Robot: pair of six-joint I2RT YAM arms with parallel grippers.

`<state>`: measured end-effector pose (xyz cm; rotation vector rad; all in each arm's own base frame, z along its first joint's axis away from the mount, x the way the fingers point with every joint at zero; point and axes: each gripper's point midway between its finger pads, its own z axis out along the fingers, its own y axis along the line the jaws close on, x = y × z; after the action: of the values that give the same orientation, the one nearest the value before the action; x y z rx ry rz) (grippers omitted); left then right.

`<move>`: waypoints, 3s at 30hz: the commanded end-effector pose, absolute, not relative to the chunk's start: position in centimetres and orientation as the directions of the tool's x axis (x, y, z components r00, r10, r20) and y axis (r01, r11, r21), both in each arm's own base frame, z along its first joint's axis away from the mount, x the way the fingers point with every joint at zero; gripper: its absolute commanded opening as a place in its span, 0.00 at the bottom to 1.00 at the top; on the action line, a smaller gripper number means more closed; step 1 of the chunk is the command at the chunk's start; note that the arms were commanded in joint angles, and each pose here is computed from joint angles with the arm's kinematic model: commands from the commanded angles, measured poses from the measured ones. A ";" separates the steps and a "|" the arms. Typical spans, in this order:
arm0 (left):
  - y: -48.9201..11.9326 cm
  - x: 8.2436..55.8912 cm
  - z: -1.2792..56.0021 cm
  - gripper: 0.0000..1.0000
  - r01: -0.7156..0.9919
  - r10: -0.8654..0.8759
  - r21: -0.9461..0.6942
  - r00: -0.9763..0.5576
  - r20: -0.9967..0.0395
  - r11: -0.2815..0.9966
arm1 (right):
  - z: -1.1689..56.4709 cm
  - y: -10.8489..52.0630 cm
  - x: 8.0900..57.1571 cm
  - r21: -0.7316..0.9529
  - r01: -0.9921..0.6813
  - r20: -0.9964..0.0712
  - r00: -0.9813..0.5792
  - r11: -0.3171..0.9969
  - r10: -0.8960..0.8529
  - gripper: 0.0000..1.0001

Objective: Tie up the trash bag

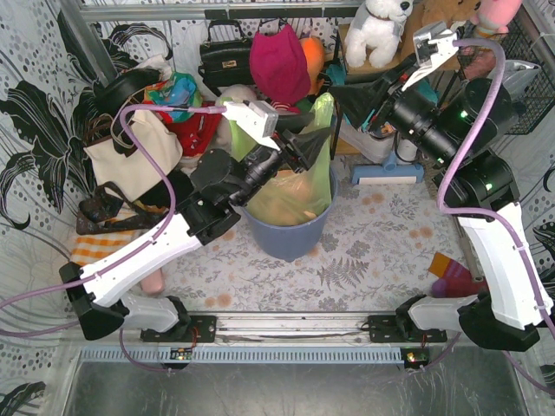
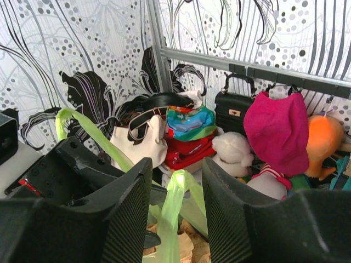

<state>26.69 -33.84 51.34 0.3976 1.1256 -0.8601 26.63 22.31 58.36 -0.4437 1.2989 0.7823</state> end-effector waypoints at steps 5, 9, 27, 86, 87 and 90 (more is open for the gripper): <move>-34.2 27.7 53.3 0.55 0.754 -0.452 -0.158 0.200 -0.869 0.637 | 57.2 22.1 27.1 0.127 -0.708 -0.969 0.060 0.694 0.238 0.42; -34.3 27.8 54.0 0.53 0.771 -0.472 -0.151 0.210 -0.856 0.618 | 57.1 22.2 27.1 0.139 -0.712 -0.967 0.052 0.689 0.249 0.41; -32.7 23.5 58.6 0.56 0.845 -0.503 0.064 0.376 -0.778 0.532 | 58.1 20.5 26.5 0.170 -0.670 -0.945 0.098 0.722 0.313 0.43; -35.2 25.7 56.0 0.61 0.988 -0.447 -0.028 0.044 -0.893 0.153 | 59.0 18.8 24.3 0.167 -0.670 -0.924 0.149 0.723 0.352 0.53; -34.9 25.3 56.3 0.61 0.988 -0.456 -0.018 0.055 -0.888 0.154 | 58.9 18.8 24.4 0.164 -0.669 -0.926 0.149 0.725 0.348 0.53; -34.3 24.3 57.2 0.61 0.989 -0.471 0.014 0.084 -0.878 0.149 | 58.6 19.1 24.8 0.151 -0.667 -0.933 0.148 0.730 0.329 0.54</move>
<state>26.76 -36.29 53.05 0.7655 1.0286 -1.3172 25.00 19.16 57.56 -0.3206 1.2703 0.7416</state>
